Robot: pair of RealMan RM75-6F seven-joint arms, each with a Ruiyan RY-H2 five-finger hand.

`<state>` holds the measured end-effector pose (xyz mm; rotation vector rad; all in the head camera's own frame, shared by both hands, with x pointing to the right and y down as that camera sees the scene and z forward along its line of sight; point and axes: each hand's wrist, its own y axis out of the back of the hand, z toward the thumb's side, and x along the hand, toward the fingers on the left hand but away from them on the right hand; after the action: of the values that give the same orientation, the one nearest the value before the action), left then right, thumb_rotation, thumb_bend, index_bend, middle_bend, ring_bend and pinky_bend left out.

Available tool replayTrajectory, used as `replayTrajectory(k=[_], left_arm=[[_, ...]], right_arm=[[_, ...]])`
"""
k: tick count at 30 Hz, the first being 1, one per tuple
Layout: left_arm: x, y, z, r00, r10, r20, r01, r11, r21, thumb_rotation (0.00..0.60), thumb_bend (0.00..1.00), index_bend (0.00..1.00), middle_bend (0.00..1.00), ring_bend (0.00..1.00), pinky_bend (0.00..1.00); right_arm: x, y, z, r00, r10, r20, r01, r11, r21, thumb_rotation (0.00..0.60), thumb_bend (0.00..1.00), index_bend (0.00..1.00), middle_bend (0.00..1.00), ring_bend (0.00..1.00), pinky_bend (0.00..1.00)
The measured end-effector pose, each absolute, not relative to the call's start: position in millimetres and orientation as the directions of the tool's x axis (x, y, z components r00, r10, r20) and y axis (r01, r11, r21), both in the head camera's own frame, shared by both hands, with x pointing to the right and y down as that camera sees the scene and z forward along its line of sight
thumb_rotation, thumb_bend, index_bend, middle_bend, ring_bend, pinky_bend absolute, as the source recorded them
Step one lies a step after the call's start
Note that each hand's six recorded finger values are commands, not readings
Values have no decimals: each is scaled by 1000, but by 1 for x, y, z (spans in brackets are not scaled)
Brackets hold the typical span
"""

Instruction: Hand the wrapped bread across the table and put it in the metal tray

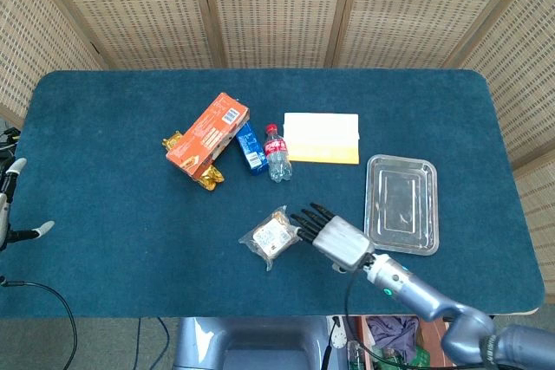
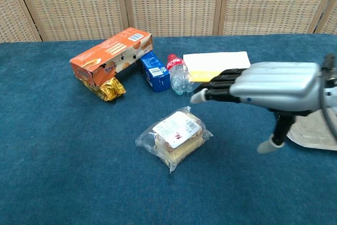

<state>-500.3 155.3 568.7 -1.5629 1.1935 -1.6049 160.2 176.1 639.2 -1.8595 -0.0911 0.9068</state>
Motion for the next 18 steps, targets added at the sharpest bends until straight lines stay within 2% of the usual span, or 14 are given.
replayTrajectory(k=[6, 12, 13, 15, 17, 18], left_arm=[[-501, 156, 573, -133, -880, 456, -166, -434, -886, 600, 0, 0, 0, 0, 0], [-503, 156, 576, -134, -876, 463, -169, -440, -882, 600, 0, 0, 0, 0, 0], [-503, 156, 576, -134, -876, 464, -170, -441, -881, 600, 0, 0, 0, 0, 0], [-504, 155, 576, -135, -875, 464, -174, -441, -881, 600, 0, 0, 0, 0, 0], [-505, 155, 576, -136, -876, 463, -174, -439, -881, 600, 0, 0, 0, 0, 0], [-506, 154, 576, -137, -876, 463, -175, -438, -882, 600, 0, 0, 0, 0, 0]], right_arm=[[113, 171, 653, 738, 397, -545, -360, -453, -816, 600, 0, 0, 0, 0, 0], [92, 165, 670, 712, 384, -588, -404, -461, -790, 600, 0, 1, 7, 0, 0], [91, 164, 672, 705, 383, -597, -411, -466, -784, 600, 0, 23, 46, 13, 0], [88, 163, 678, 687, 381, -618, -426, -478, -768, 600, 3, 136, 185, 95, 19], [86, 163, 682, 671, 380, -636, -438, -489, -754, 600, 29, 337, 386, 245, 73], [84, 163, 684, 661, 380, -647, -447, -493, -747, 600, 46, 393, 437, 283, 91]])
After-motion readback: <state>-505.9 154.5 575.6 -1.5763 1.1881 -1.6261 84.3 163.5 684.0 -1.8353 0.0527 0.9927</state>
